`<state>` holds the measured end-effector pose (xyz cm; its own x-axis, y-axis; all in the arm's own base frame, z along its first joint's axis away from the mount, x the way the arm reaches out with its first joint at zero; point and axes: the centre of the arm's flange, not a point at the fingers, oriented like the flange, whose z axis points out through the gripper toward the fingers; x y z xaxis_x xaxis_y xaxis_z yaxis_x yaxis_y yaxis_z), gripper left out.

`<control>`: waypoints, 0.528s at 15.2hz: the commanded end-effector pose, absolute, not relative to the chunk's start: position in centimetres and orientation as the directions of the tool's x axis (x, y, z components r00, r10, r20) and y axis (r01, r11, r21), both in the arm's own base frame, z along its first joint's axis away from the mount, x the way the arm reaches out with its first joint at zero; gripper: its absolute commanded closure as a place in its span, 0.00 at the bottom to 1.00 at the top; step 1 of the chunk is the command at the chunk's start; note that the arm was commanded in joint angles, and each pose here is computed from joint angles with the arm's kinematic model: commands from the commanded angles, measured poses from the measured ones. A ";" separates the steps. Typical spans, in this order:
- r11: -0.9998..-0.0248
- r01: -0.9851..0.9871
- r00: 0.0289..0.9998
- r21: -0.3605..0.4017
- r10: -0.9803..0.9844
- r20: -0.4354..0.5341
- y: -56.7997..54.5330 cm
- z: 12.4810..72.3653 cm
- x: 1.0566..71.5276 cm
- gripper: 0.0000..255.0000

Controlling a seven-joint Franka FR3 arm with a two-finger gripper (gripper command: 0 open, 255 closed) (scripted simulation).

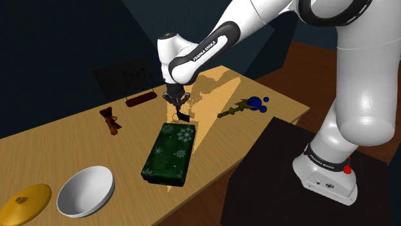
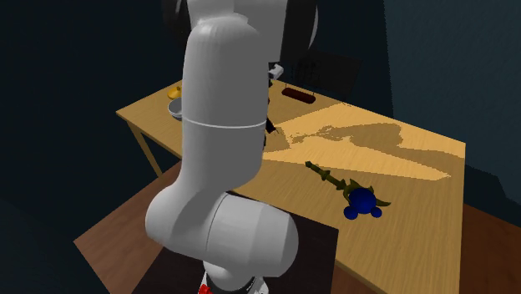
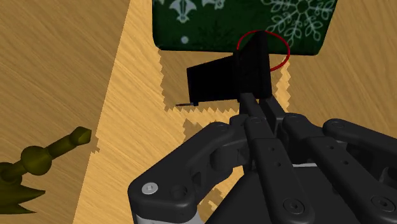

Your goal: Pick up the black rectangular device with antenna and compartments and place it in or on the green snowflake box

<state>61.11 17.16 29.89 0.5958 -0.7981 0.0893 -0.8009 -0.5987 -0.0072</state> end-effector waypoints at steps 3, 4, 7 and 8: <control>-0.597 -0.802 0.594 -0.007 -0.799 0.089 21.5 29.6 58.7 1.00; -0.597 -0.802 0.594 -0.007 -0.799 0.089 22.7 29.5 58.0 1.00; -0.597 -0.802 0.594 -0.007 -0.799 0.089 26.2 29.3 56.2 1.00; -0.597 -0.802 0.594 -0.007 -0.799 0.089 27.3 29.3 55.5 1.00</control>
<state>56.41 26.21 29.25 0.5956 -0.7983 0.0893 -0.8011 -0.5985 -0.0073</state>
